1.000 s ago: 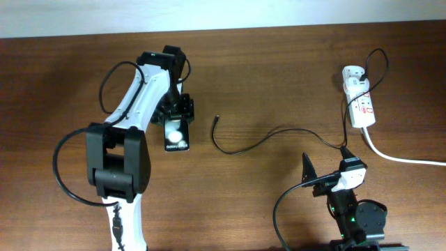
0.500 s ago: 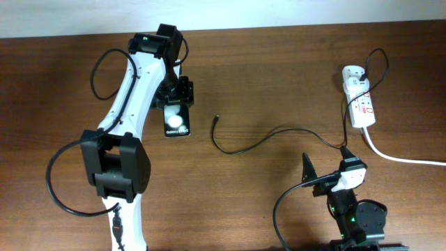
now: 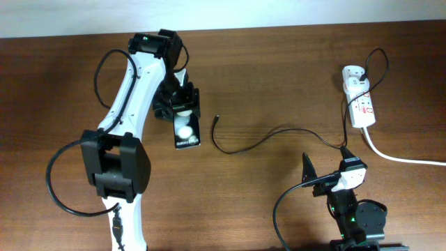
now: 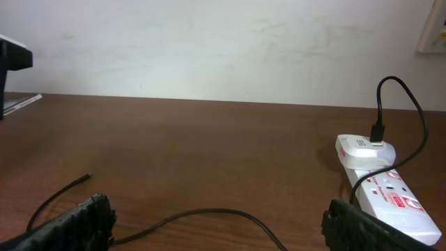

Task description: Plug charger to phone and switch on socket

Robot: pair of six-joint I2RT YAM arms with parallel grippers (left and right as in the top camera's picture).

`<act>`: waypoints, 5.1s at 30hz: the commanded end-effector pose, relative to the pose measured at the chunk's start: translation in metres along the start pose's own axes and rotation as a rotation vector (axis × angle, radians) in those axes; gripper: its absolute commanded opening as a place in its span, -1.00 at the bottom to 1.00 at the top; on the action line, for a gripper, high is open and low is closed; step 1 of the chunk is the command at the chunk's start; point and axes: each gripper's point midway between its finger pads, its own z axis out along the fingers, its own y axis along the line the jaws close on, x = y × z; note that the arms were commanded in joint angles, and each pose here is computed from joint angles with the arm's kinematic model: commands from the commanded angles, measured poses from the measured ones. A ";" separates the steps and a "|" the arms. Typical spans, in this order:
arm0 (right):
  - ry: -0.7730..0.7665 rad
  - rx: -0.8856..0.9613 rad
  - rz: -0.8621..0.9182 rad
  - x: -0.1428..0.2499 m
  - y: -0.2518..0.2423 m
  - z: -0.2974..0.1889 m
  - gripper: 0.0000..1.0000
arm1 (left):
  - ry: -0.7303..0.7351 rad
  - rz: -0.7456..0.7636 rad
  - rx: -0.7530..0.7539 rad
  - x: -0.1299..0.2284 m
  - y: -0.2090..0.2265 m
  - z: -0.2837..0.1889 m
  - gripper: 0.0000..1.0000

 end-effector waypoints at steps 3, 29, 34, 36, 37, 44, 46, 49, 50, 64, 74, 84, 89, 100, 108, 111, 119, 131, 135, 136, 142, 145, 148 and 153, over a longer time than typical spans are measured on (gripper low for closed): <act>0.001 -0.002 0.007 0.002 0.001 0.000 0.97 | 0.038 -0.024 0.021 0.010 -0.002 -0.008 -0.29; 0.001 -0.002 0.007 0.002 0.001 0.000 0.97 | 0.228 -0.148 0.486 0.037 -0.079 -0.032 -0.55; 0.001 -0.002 0.007 0.002 0.001 0.000 0.97 | 0.260 -0.150 0.586 0.041 -0.094 -0.042 -0.50; 0.001 -0.002 0.007 0.002 0.001 0.000 0.97 | 0.286 -0.178 0.639 0.042 -0.102 -0.048 -0.52; 0.001 -0.002 0.007 0.002 0.001 0.000 0.97 | 0.292 -0.197 0.651 0.041 -0.104 -0.049 -0.52; 0.001 -0.002 0.007 0.002 0.001 0.000 0.97 | 0.325 -0.350 0.724 0.027 -0.109 -0.060 -0.58; 0.001 -0.002 0.007 0.002 0.001 0.000 0.97 | 0.304 -0.397 0.751 0.016 -0.094 -0.067 -0.63; 0.001 -0.002 0.007 0.002 0.001 0.000 0.97 | 0.260 -0.465 0.782 -0.002 -0.063 -0.076 -0.61; 0.001 -0.002 0.007 0.002 0.001 0.000 0.97 | 0.243 -0.493 0.793 -0.008 -0.050 -0.080 -0.61; 0.001 -0.002 0.007 0.002 0.001 0.000 0.97 | 0.181 -0.652 0.986 -0.035 0.020 -0.118 -0.75; 0.001 -0.002 0.007 0.002 0.001 0.000 0.97 | 0.274 -0.707 1.019 -0.022 0.014 -0.124 -0.99; 0.001 -0.002 0.007 0.002 0.001 0.000 0.97 | 0.368 -0.811 1.087 -0.023 0.007 -0.137 -0.89; 0.001 -0.002 0.007 0.002 0.001 0.000 0.97 | 0.437 -0.921 1.072 -0.023 0.008 -0.137 -0.81; 0.001 -0.002 0.007 0.002 0.001 0.000 0.97 | 0.429 -0.941 1.044 -0.023 0.012 -0.133 -0.81; 0.001 -0.002 0.007 0.002 0.001 0.000 0.97 | 0.428 -0.942 1.041 -0.023 0.012 -0.132 -0.81; 0.001 -0.002 0.007 0.002 0.001 0.000 0.97 | 0.428 -0.942 1.041 -0.023 0.012 -0.132 -0.80; 0.001 -0.002 0.007 0.002 0.001 0.000 0.97 | 0.423 -0.943 1.030 -0.023 0.013 -0.130 -0.79; 0.001 -0.002 0.007 0.002 0.001 0.000 0.97 | 0.424 -0.944 1.031 -0.023 0.013 -0.130 -1.00; 0.001 -0.002 0.007 0.002 0.001 0.000 0.97 | 0.423 -0.944 1.030 -0.023 0.013 -0.130 -0.93; 0.001 -0.002 0.007 0.002 0.001 0.000 0.97 | 0.423 -0.944 1.030 -0.023 0.013 -0.130 -0.91; 0.001 -0.002 0.007 0.002 0.001 0.000 0.97 | 0.423 -0.943 1.031 -0.023 0.013 -0.130 -0.91; 0.001 -0.002 0.007 0.002 0.001 0.000 0.97 | 0.423 -0.943 1.030 -0.023 0.013 -0.130 -0.88; 0.001 -0.002 0.007 0.002 0.001 0.000 0.97 | 0.423 -0.943 1.030 -0.023 0.013 -0.130 -0.88; 0.001 -0.002 0.007 0.002 0.001 0.000 0.97 | 0.423 -0.944 1.030 -0.023 0.013 -0.130 -0.90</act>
